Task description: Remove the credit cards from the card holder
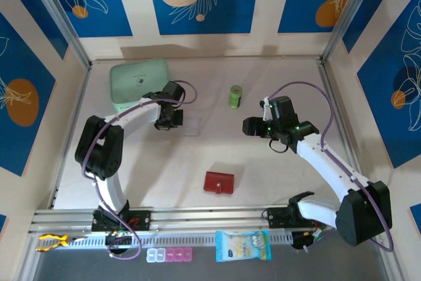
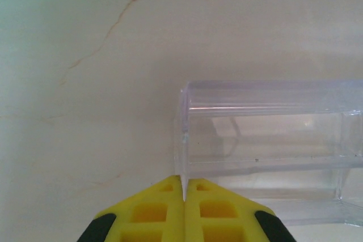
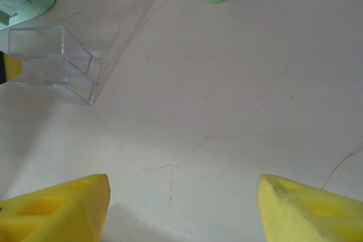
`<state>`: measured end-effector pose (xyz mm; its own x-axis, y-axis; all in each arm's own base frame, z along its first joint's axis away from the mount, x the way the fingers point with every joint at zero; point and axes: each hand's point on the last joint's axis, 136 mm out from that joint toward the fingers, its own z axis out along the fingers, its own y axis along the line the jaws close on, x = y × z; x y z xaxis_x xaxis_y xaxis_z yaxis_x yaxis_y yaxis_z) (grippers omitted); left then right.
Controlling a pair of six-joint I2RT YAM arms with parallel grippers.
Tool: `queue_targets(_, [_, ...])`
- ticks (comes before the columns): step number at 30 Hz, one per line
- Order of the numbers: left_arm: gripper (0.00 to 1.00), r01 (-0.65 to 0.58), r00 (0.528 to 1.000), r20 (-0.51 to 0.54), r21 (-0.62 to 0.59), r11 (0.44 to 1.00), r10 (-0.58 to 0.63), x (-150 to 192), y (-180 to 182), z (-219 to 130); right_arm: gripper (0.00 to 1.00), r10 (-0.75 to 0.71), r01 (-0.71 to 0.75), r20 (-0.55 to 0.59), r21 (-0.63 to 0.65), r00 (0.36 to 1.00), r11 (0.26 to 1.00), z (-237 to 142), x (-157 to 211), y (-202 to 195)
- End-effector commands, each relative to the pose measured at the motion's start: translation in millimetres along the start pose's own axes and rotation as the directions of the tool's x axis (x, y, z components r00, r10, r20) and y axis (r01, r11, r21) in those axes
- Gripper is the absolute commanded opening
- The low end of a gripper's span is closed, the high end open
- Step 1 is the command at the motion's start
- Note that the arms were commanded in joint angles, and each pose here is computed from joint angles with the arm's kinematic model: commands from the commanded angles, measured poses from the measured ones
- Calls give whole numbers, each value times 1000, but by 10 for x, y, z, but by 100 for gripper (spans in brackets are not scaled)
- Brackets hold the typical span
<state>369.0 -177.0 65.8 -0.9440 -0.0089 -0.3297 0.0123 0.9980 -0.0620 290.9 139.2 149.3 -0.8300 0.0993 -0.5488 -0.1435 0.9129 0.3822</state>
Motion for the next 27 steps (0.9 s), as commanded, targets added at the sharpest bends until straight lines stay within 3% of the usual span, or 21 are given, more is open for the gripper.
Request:
queue_targets(1, [3, 46, 999, 5, 7, 999, -46, -85, -196, -5, 70, -13, 13, 21, -18, 1000, 1000, -47, -139, 62])
queue_targets(11, [3, 59, 998, -17, 49, 997, -58, -185, -648, 157, 70, -24, 25, 21, -24, 999, 999, -60, -198, 70])
queue_targets(20, [15, 25, 1000, -17, 38, 999, -25, -189, -698, 139, 70, -16, 17, 15, -27, 1000, 1000, -93, -200, 72])
queue_targets(27, [17, 7, 1000, 4, 33, 999, -7, -223, -678, 72, 69, 9, -9, -18, -44, 1000, 999, -136, -140, 136])
